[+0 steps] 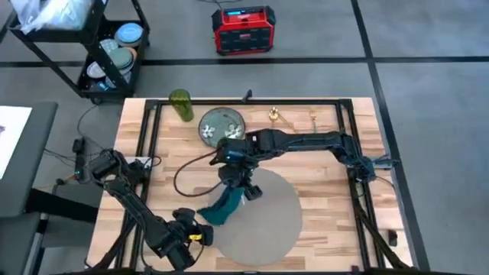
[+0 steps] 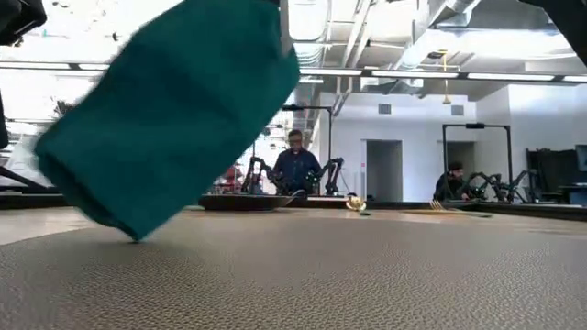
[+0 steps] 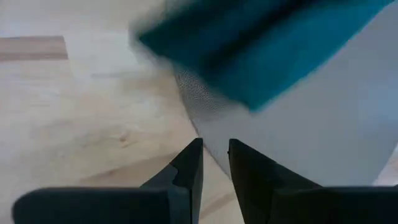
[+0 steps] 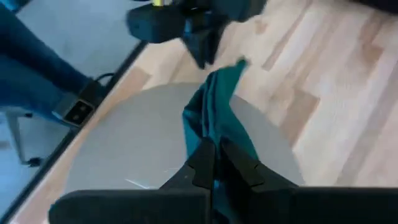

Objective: Set table place
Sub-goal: Put the green napkin on the gray table mat

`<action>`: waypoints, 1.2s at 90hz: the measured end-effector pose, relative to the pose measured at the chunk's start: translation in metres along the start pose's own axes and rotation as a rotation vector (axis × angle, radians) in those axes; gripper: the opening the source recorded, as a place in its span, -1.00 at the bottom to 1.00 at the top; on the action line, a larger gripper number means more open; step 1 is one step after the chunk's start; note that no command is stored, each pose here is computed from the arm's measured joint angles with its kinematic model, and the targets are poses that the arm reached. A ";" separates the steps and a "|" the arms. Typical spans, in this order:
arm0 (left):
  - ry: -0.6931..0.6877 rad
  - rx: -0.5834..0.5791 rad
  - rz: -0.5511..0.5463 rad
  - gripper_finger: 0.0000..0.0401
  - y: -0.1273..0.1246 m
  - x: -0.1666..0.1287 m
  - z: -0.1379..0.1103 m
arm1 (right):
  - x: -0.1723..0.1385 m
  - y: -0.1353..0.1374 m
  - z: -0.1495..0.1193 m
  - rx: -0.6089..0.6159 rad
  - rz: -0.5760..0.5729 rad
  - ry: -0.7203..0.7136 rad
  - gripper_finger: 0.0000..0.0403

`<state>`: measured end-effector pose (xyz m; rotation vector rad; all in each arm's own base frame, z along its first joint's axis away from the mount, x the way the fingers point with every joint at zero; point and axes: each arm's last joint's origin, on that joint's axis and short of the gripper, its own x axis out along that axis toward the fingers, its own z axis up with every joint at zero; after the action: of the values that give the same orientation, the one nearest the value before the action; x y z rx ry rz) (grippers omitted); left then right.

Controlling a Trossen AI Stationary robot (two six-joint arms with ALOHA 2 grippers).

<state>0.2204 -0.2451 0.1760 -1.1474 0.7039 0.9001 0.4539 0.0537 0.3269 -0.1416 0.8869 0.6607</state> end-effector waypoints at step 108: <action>0.225 0.183 0.001 -1.00 0.030 -0.085 -0.045 | 0.106 -0.050 0.024 0.039 0.110 -0.389 -1.00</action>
<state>0.1530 -0.3037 0.2217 -1.0935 0.9506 0.6974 0.5471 0.0734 0.2539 0.0712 0.5344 0.7426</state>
